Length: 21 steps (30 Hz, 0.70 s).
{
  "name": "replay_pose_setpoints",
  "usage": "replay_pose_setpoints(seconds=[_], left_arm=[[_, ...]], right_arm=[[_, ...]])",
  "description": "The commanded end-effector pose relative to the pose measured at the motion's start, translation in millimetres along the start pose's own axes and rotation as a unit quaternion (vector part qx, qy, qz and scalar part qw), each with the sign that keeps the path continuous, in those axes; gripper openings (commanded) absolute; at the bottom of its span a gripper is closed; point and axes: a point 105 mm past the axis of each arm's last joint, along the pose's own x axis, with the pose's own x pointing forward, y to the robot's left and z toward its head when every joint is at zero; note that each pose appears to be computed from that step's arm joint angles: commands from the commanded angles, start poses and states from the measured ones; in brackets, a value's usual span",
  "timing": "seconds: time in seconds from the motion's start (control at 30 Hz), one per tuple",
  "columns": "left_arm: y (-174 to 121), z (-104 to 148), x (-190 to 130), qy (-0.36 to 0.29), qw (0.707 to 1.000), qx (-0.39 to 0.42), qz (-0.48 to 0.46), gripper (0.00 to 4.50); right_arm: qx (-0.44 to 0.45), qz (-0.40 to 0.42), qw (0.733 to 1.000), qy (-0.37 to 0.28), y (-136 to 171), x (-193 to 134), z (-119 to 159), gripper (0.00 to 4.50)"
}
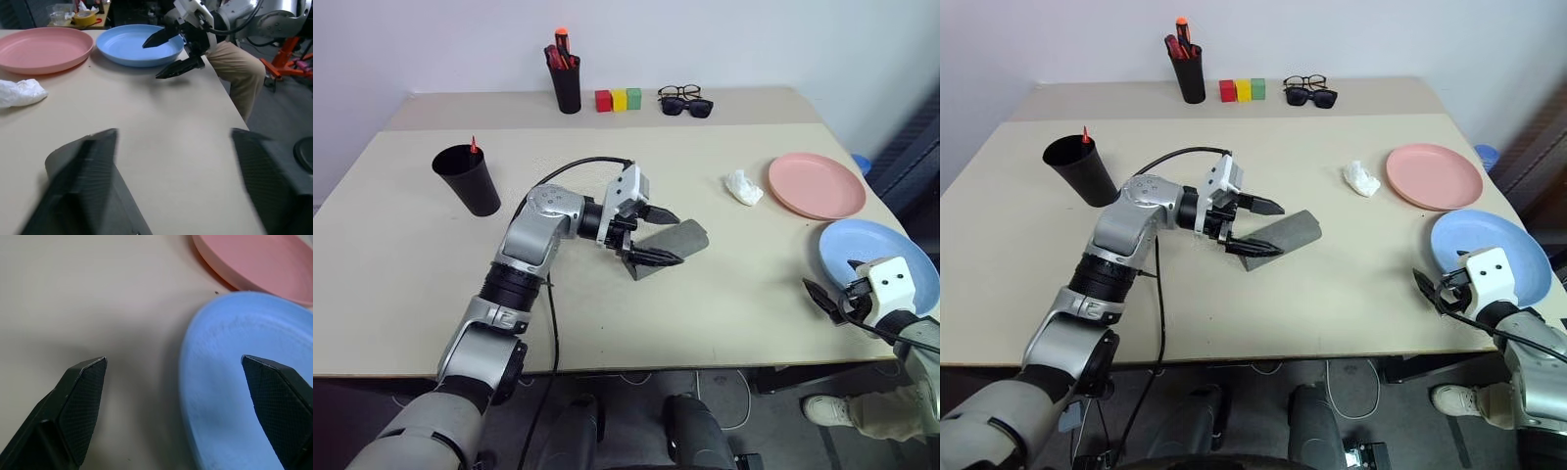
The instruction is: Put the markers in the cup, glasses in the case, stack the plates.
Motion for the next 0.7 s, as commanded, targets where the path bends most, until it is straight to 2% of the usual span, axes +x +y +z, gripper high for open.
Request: replay_pose_setpoints(seconds=[0.03, 0.3, 0.4, 0.43, 0.47, 0.53, 0.63, 0.67, 0.7], left_arm=[[-5.5, 5.8, 2.9, 0.0, 1.0, 0.02, -0.001, 4.48], [-1.1, 7.2, 5.9, 0.003, 1.0, 0.019, 0.019, 4.48], [0.0, 8.3, 5.2, 0.001, 1.0, 0.018, 0.026, 4.5], [0.6, 8.4, 4.7, 0.001, 0.999, 0.018, 0.029, 4.5], [1.3, 8.4, 4.2, 0.001, 0.999, 0.017, 0.032, 4.5], [2.8, 9.0, 2.9, 0.001, 0.999, 0.016, 0.039, 4.5], [3.8, 9.2, 2.1, 0.0, 0.999, 0.013, 0.045, 4.5], [3.9, 8.8, 2.0, 0.0, 0.999, 0.013, 0.047, 4.5], [3.9, 8.5, 1.9, 0.0, 0.999, 0.012, 0.048, 4.5]], right_arm=[[-0.006, -0.017, 1.0, -0.004, -12.1, -0.9, 5.8, 4.5], [0.019, -0.016, 1.0, 0.019, -16.3, 6.6, -4.1, 4.5], [0.037, -0.011, 0.999, 0.025, -16.9, 8.9, -6.1, 3.75], [0.038, -0.009, 0.999, 0.025, -16.8, 9.3, -5.5, 3.26], [0.037, -0.01, 0.999, 0.026, -17.3, 9.8, -4.9, 2.55], [0.041, -0.005, 0.999, 0.028, -16.7, 10.8, -4.2, 1.81], [0.045, 0.002, 0.998, 0.033, -15.2, 11.5, -4.0, 0.27], [0.046, 0.003, 0.998, 0.033, -14.8, 11.8, -3.9, 0.05], [0.046, 0.004, 0.998, 0.033, -14.6, 12.1, -3.7, 0.05]])
